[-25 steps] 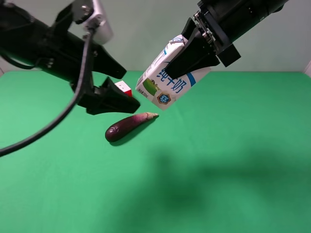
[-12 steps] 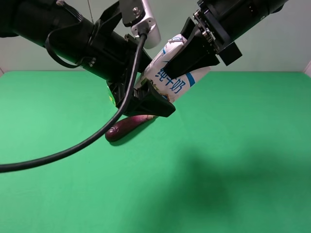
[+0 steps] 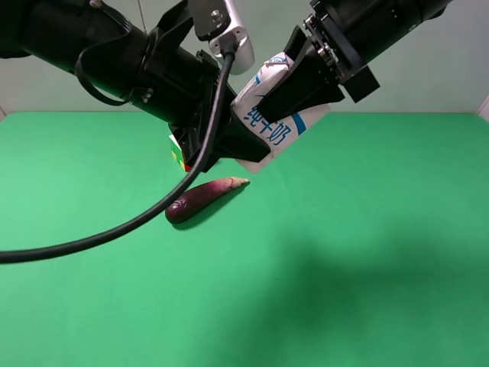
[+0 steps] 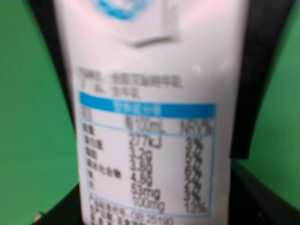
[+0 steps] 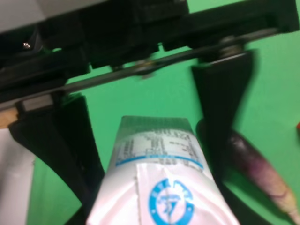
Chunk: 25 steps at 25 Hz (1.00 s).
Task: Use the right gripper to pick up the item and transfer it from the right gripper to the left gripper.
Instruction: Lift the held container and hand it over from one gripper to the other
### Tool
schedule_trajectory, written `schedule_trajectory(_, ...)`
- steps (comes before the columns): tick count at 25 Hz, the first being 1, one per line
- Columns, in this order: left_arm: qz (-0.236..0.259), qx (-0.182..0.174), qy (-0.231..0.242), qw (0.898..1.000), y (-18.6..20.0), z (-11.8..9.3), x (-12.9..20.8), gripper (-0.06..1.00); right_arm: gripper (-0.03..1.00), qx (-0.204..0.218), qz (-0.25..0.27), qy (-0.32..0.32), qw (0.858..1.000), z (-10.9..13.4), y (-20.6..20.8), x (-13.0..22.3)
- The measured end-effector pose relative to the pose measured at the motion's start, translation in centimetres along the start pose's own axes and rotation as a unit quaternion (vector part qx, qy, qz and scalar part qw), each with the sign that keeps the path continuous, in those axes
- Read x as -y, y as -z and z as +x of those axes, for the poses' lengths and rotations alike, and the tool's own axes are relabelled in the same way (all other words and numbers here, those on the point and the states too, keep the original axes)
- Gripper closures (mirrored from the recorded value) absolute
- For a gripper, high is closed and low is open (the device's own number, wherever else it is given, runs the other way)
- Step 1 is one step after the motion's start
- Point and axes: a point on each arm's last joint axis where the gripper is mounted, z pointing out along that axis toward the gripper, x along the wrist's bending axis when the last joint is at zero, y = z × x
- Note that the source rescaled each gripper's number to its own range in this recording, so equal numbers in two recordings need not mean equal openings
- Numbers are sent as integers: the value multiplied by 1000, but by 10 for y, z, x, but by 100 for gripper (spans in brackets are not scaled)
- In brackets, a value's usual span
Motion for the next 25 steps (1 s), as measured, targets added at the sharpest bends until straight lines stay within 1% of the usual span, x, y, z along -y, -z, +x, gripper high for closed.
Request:
schedule_trajectory(13,0,-1,-1,1000,0,0,0,81,97,5,-1,3,1000,-1,0,0)
schedule_trajectory(14,0,-3,-2,1000,0,1,0,81,91,7,-2,4,1000,-1,0,-1)
schedule_trajectory(15,0,-4,-2,1000,0,1,0,84,72,13,-6,-3,1000,-2,0,-2)
schedule_trajectory(16,2,-7,-4,1000,0,1,0,94,48,21,-12,-13,1000,-3,0,-3)
schedule_trajectory(17,4,-6,-5,1000,-1,1,1,94,27,28,-18,-27,999,-4,1,-4)
schedule_trajectory(18,7,-5,-5,1000,-2,2,2,94,15,32,-23,-39,998,-5,1,-5)
schedule_trajectory(20,8,-5,-6,1000,-2,2,3,94,4,41,-26,-65,997,-6,1,-5)
schedule_trajectory(21,9,-5,-6,1000,-2,2,3,94,1,44,-27,-74,996,-7,1,-5)
schedule_trajectory(25,9,-5,-6,1000,-2,2,3,94,-2,46,-28,-83,995,-7,1,-5)
